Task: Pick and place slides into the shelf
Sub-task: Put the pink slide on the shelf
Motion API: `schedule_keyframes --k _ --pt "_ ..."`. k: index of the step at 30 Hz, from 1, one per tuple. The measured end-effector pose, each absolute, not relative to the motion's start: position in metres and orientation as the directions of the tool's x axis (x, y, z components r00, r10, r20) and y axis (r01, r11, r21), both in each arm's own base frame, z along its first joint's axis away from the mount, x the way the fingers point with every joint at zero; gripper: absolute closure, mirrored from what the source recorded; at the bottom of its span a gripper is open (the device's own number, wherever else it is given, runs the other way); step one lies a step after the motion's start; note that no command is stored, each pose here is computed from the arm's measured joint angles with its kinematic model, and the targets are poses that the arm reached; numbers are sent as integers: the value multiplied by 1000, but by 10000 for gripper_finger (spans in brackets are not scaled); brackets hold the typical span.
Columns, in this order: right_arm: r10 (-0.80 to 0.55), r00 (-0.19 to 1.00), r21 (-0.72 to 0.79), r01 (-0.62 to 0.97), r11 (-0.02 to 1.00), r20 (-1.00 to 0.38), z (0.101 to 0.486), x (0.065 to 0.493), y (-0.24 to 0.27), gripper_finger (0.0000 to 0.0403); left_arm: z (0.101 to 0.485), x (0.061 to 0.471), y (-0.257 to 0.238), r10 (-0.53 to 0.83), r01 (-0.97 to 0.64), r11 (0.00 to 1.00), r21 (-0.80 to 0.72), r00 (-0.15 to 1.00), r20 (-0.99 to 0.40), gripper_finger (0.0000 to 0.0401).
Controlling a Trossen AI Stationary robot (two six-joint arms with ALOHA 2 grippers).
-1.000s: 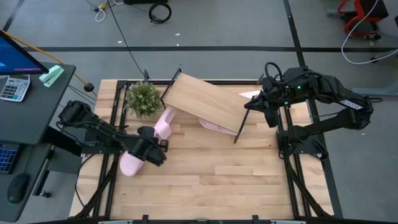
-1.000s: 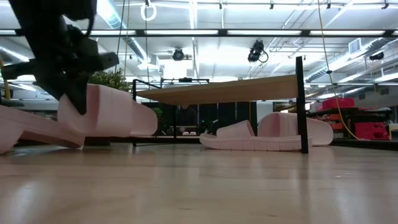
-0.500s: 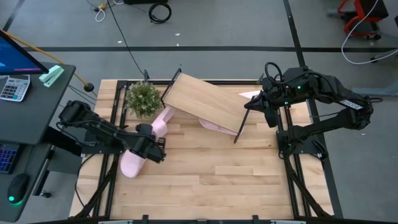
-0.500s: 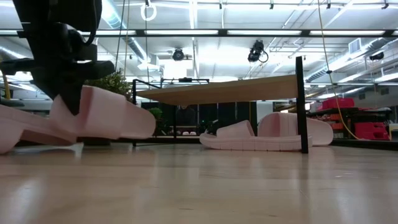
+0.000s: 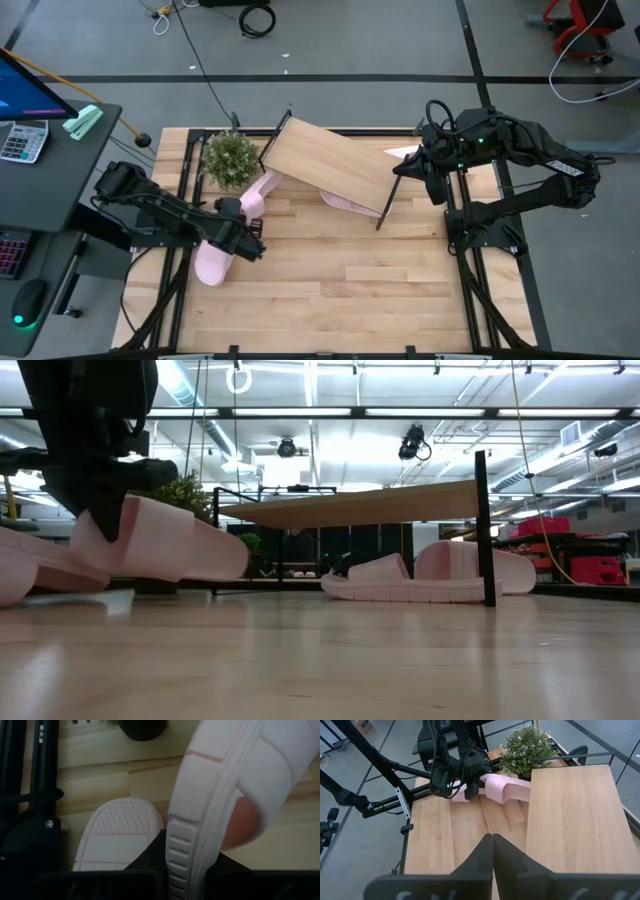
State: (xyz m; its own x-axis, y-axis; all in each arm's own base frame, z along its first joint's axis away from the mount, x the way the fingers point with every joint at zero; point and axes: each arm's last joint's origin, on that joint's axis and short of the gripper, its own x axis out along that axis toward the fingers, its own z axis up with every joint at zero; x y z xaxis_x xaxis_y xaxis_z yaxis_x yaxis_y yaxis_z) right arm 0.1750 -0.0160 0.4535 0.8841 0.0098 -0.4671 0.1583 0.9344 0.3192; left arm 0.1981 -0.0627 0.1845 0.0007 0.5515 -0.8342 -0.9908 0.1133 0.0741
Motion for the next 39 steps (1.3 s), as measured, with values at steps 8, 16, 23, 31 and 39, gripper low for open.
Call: schedule_keyframes --k 8,16,23,31,39 --pt "10 884 319 158 934 -468 453 175 -16 393 185 196 -62 562 -990 105 96 -20 -827 359" --pt "10 884 319 158 935 -467 453 175 -16 392 184 198 -71 558 -987 155 41 53 -828 359" --pt "10 884 319 158 935 -467 453 175 -16 392 186 197 -90 495 -974 228 3 113 -862 359" --pt "10 884 318 158 935 -468 453 175 -16 393 204 202 -108 452 -957 281 -73 199 -869 359" --pt "10 884 319 159 934 -468 453 175 -16 392 232 212 -127 412 -927 317 -198 323 -852 359"
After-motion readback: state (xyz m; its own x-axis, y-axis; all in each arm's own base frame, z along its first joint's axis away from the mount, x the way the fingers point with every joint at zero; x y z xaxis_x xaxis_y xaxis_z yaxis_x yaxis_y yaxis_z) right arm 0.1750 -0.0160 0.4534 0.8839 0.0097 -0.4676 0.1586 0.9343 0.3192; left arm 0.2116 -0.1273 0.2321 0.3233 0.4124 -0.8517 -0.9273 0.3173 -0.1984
